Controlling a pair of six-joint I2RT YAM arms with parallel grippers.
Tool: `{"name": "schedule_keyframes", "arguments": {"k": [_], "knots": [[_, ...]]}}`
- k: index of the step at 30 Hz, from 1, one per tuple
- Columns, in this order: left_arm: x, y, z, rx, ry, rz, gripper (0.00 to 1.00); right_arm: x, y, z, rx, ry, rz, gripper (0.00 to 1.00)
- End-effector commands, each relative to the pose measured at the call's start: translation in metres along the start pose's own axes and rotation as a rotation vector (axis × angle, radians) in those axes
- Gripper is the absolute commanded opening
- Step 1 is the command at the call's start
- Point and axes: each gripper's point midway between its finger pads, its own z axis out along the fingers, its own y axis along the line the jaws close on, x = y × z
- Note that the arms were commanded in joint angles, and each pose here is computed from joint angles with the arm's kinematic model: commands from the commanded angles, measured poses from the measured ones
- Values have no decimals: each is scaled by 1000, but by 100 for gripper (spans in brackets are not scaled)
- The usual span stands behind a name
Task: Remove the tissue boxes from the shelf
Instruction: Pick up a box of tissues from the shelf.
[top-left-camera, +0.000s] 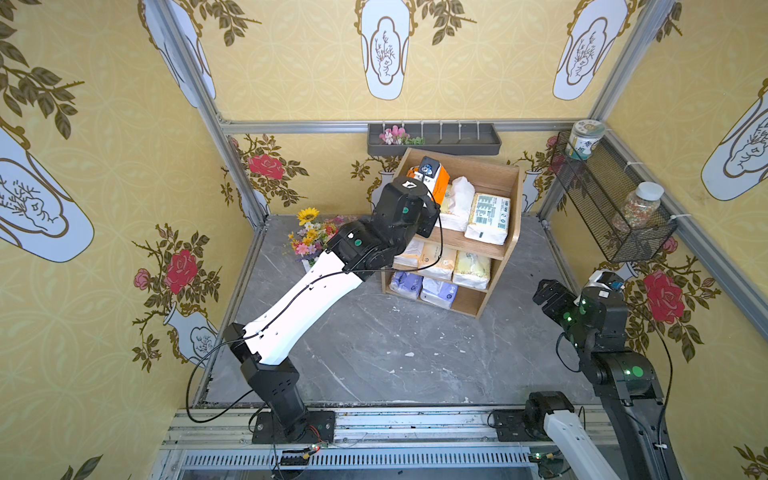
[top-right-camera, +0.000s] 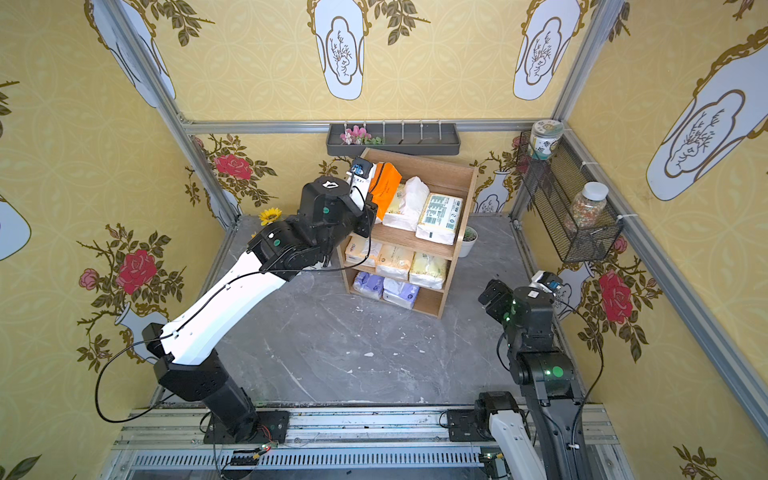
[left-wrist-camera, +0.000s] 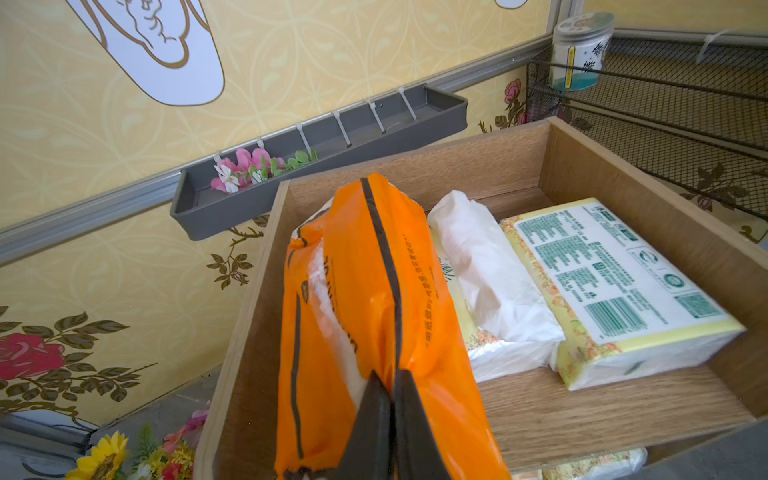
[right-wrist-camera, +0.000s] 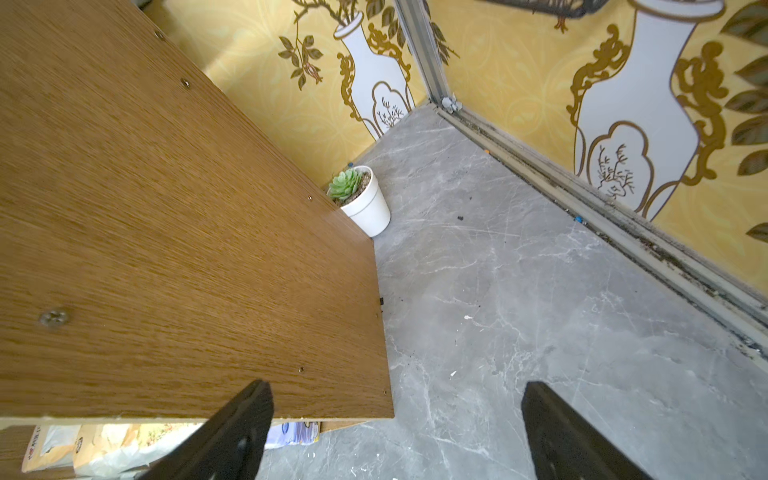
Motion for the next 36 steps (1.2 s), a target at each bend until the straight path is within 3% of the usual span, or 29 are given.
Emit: {"name": "schedule_keyframes", "arguments": {"k": [1, 9, 19, 27, 36], "knots": [[-25, 14, -16, -74, -113, -28, 0, -10, -3, -8, 25, -33, -33, 97], [-15, -1, -69, -81, -169, -3, 0, -32, 14, -38, -59, -82, -63, 97], [21, -29, -125, 8, -281, -7, 0, -30, 71, -76, -386, -19, -181, 97], [69, -27, -137, 33, -254, -26, 0, -15, 110, -111, -656, 60, -268, 97], [123, -46, -140, 108, -196, 59, 0, 3, 142, -132, -907, 197, -202, 97]]}}
